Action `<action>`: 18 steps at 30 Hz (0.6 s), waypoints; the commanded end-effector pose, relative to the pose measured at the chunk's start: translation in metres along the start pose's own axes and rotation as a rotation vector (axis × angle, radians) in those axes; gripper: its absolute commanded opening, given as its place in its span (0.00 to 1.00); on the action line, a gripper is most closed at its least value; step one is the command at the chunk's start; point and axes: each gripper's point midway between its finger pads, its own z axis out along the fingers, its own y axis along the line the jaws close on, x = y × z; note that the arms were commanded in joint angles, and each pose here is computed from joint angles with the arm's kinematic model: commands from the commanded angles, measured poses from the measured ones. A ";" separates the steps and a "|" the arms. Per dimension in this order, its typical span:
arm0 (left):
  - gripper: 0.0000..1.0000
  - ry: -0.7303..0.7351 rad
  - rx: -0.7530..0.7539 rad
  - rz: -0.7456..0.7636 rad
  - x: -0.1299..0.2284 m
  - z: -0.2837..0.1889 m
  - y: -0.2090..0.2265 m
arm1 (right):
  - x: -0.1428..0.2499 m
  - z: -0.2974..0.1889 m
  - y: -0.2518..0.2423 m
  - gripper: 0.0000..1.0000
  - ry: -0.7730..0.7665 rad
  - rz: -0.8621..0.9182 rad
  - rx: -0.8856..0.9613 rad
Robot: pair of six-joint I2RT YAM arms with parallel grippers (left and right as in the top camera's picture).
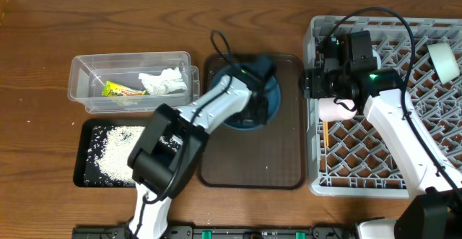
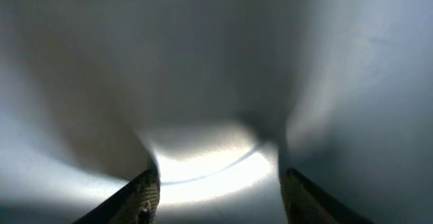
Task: Sort waste into correct bins and load items into the dishwasher rack
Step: 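Grasp the teal plate rim with the left gripper and tilt it up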
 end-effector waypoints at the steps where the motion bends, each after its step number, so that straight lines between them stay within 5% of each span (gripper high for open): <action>1: 0.59 0.031 0.042 0.071 0.013 0.002 -0.019 | 0.000 0.003 -0.016 0.75 -0.002 -0.014 0.102; 9: 0.60 -0.075 0.050 0.102 -0.009 -0.049 -0.020 | 0.000 0.002 -0.021 0.77 -0.001 -0.006 0.122; 18: 0.68 -0.228 -0.016 -0.055 -0.045 -0.111 0.049 | 0.006 0.002 -0.022 0.82 0.021 -0.005 0.125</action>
